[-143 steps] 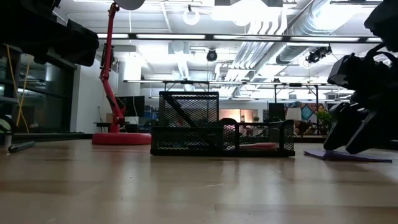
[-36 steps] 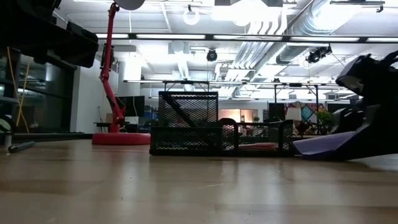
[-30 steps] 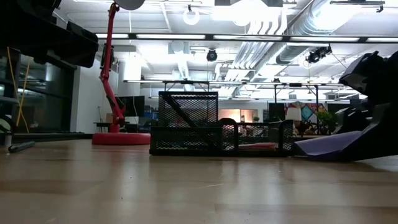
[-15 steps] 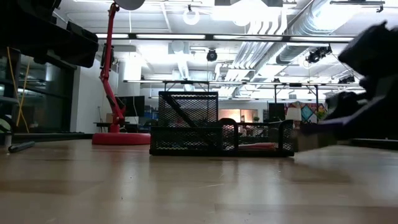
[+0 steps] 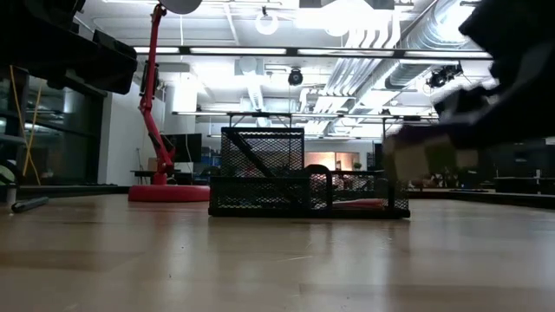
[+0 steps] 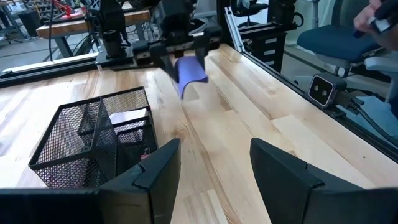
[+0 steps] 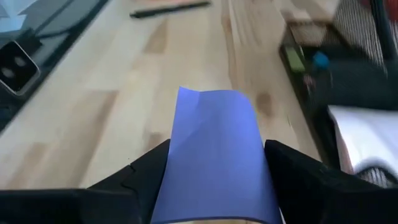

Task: Pick and place office supplies into organizer
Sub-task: Put the blue sticky notes into the black desk organizer

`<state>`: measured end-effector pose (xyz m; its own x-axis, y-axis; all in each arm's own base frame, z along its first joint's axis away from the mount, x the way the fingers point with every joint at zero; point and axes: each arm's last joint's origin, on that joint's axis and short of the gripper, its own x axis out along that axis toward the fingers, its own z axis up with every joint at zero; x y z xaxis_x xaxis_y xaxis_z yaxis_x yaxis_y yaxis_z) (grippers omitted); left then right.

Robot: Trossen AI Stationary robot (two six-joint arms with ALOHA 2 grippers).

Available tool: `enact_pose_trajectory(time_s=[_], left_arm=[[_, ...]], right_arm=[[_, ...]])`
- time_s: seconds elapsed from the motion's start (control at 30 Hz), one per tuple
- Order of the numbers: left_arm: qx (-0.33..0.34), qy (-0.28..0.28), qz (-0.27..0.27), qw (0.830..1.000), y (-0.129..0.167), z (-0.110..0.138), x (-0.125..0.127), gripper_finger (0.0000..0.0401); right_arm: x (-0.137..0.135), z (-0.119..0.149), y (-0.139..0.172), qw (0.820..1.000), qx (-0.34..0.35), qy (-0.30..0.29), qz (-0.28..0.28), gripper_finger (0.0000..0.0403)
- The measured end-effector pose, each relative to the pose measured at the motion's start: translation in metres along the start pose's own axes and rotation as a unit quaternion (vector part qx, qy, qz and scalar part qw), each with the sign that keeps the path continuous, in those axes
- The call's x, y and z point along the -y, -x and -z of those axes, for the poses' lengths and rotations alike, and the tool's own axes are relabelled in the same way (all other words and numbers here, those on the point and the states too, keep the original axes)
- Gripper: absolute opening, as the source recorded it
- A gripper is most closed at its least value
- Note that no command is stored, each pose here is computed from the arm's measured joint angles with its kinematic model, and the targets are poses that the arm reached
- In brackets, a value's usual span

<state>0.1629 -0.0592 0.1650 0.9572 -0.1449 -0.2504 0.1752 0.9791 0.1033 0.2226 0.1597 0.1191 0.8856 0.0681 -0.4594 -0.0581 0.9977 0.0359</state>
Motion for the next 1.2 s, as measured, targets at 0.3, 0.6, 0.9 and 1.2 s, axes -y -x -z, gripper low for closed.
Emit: enact_pose_trajectory(time_s=[0.3, 0.6, 0.9, 1.2], left_arm=[[0.000, 0.000, 0.000, 1.000, 0.000, 0.000, 0.000, 0.0184], [0.000, 0.000, 0.000, 1.000, 0.000, 0.000, 0.000, 0.0184], [0.000, 0.000, 0.000, 1.000, 0.000, 0.000, 0.000, 0.0184], [0.000, 0.000, 0.000, 1.000, 0.000, 0.000, 0.000, 0.0184]], right_arm=[[-0.012, -0.030, -0.007, 0.993, 0.032, 0.101, 0.043, 0.0220], [-0.002, -0.037, -0.011, 0.976, 0.025, 0.160, 0.143, 0.0218], [0.037, -0.040, -0.028, 0.975, -0.025, 0.146, 0.165, 0.0220], [0.072, -0.040, -0.038, 0.978, -0.077, 0.124, 0.147, 0.0220]])
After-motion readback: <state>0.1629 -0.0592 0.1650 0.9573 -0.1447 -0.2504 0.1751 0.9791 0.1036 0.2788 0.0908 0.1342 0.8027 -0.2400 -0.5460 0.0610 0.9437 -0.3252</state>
